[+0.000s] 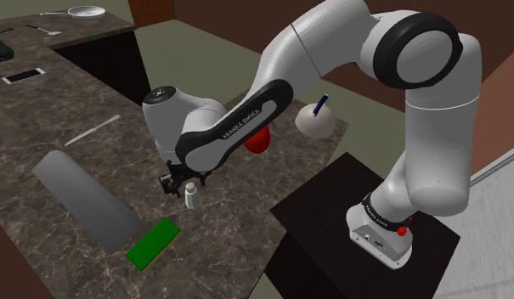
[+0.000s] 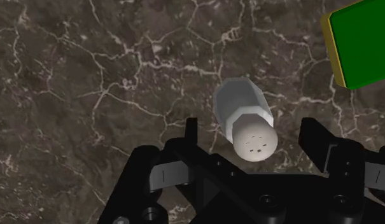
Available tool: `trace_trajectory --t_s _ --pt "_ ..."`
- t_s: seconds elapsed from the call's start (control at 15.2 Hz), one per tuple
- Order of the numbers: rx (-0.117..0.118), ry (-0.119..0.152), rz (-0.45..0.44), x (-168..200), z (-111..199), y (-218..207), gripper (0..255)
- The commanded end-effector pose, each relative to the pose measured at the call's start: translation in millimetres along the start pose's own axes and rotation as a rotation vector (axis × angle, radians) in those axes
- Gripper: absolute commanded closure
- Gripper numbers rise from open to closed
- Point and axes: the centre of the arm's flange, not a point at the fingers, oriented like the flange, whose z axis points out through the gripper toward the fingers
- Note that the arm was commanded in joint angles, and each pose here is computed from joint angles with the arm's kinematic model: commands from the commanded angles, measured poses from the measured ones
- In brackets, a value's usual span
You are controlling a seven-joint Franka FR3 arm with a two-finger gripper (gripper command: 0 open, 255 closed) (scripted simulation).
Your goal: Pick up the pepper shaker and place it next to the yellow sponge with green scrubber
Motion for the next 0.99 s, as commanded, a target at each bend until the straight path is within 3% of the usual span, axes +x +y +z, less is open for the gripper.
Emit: trace_trajectory --t_s 0.0,0.2,0.46,0.92 --pt "0.000 0.000 0.000 0.0 0.0 0.0 0" --pt "0.000 0.000 0.000 0.0 0.0 0.0 0" --pt "0.000 0.000 0.000 0.0 -50.0 0.0 0" --pt "0.000 0.000 0.000 0.0 -50.0 0.0 0"
